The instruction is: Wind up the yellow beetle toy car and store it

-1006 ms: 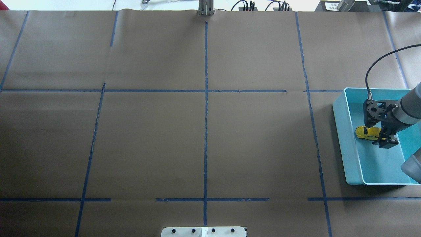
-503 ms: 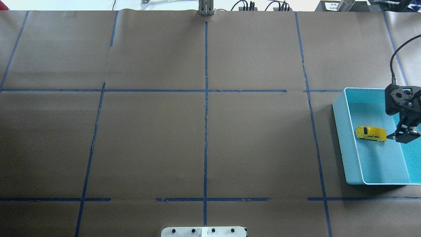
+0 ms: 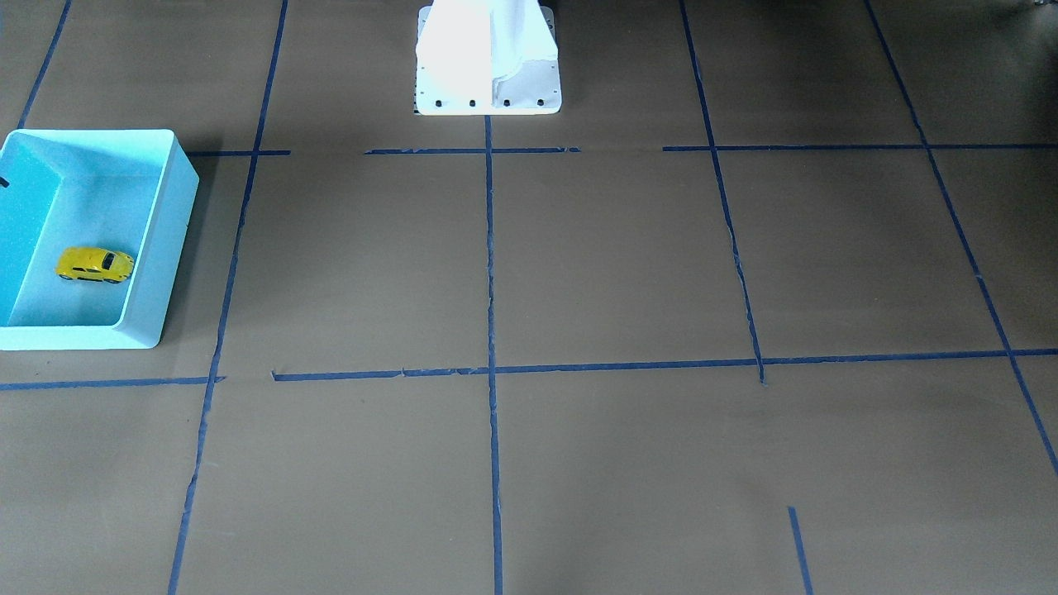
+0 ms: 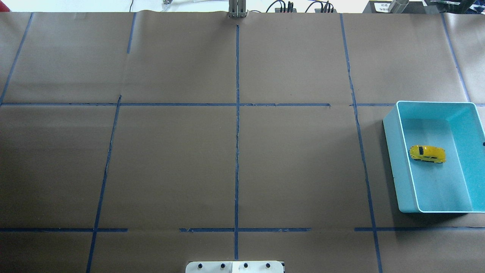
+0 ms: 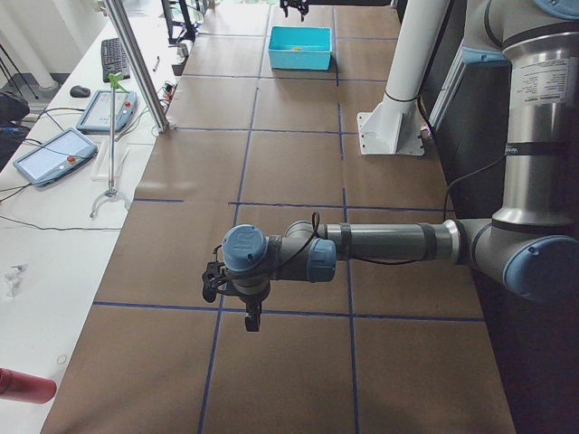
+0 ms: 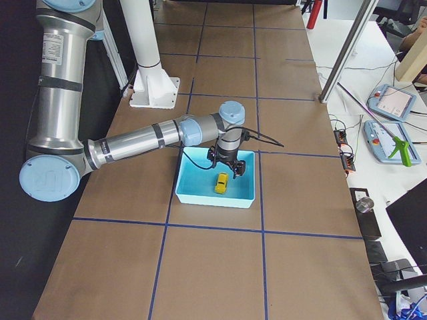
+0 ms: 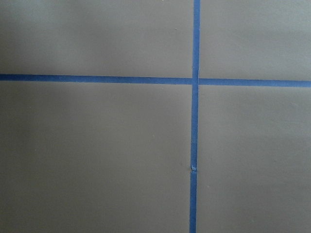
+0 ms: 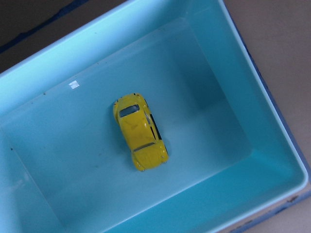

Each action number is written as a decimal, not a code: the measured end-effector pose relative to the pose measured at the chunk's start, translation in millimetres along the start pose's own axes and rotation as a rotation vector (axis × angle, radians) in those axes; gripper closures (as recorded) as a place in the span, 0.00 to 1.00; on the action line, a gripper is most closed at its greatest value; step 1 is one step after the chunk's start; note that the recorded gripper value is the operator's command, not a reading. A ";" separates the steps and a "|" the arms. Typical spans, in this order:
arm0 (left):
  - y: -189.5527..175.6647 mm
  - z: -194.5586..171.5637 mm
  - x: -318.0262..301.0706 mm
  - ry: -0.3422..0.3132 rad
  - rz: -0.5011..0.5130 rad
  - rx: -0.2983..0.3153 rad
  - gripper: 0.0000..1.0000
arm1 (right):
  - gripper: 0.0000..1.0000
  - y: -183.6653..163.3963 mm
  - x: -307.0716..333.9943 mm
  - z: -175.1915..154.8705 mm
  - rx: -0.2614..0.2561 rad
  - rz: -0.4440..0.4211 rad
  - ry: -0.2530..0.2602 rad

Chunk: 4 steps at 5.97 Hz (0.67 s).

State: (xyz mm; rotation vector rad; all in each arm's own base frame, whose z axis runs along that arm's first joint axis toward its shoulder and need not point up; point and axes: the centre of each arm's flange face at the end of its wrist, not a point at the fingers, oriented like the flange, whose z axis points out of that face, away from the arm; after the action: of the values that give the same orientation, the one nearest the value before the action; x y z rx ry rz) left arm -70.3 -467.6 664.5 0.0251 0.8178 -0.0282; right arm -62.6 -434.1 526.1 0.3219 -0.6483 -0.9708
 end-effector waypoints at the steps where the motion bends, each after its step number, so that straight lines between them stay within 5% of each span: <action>1: 0.0 0.0 0.0 0.000 0.000 0.000 0.00 | 0.00 31.7 16.9 -18.9 -0.009 0.133 -0.011; 4: -0.2 0.2 0.4 -0.001 0.002 0.001 0.00 | 0.00 127.3 50.9 -40.2 -0.045 0.672 -0.070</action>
State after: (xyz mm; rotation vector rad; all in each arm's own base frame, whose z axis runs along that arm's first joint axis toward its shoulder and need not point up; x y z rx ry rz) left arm -69.9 -467.8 664.4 0.0265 0.8168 -0.0264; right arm 67.2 -409.7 580.8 0.0179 -0.7310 -0.3525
